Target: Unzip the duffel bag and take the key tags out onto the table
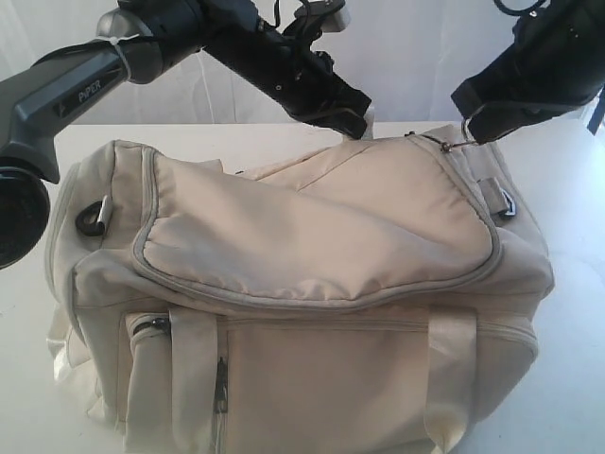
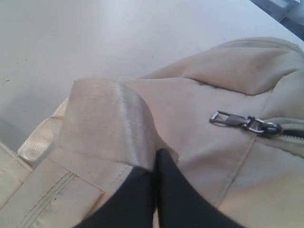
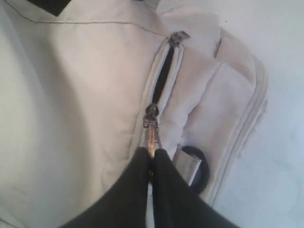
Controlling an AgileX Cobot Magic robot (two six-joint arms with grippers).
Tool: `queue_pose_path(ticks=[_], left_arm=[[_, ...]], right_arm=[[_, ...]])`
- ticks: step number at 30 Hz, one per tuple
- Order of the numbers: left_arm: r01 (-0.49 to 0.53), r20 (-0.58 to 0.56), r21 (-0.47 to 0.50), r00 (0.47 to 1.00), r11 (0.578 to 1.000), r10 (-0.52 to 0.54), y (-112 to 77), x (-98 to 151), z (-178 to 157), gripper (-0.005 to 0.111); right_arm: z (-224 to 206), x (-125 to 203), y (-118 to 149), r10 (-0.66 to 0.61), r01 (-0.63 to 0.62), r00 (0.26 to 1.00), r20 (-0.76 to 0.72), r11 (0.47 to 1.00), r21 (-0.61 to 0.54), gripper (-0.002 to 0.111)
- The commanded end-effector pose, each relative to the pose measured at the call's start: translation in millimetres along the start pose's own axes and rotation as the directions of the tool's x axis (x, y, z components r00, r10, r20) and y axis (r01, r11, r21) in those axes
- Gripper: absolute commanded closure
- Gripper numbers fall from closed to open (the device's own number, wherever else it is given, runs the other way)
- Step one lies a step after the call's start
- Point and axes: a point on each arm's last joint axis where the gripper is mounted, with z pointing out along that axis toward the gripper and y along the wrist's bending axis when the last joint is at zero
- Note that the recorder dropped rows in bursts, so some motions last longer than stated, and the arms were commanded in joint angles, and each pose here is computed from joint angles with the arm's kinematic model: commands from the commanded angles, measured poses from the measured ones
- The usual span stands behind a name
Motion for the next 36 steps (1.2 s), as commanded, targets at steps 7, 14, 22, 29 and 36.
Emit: queue_pose_path(ticks=[7, 14, 22, 29, 36], left_arm=[[-0.005, 0.018, 0.003, 1.000, 1.000, 0.005, -7.0, -6, -8, 0.107], [-0.001, 0.023, -0.001, 1.000, 1.000, 0.001, -6.6, -7, -8, 0.107], [0.000, 0.020, -0.002, 1.000, 1.000, 0.000, -6.6, -6, -8, 0.107], [0.000, 0.018, -0.001, 1.000, 1.000, 0.000, -6.6, -6, -8, 0.107], [0.000, 0.018, -0.001, 1.000, 1.000, 0.000, -6.6, -6, -8, 0.107]], right_arm=[[-39, 46, 17, 0.019, -0.018, 1.000, -0.011, 0.999, 0.041, 0.108], [-57, 74, 29, 0.036, -0.035, 0.999, -0.015, 0.998, 0.042, 0.108], [-62, 102, 39, 0.069, -0.068, 0.997, -0.037, 0.997, 0.032, 0.108], [-60, 115, 46, 0.094, -0.095, 0.995, -0.043, 0.995, -0.008, 0.108], [-42, 128, 56, 0.103, -0.114, 0.991, -0.088, 0.985, -0.130, 0.108]])
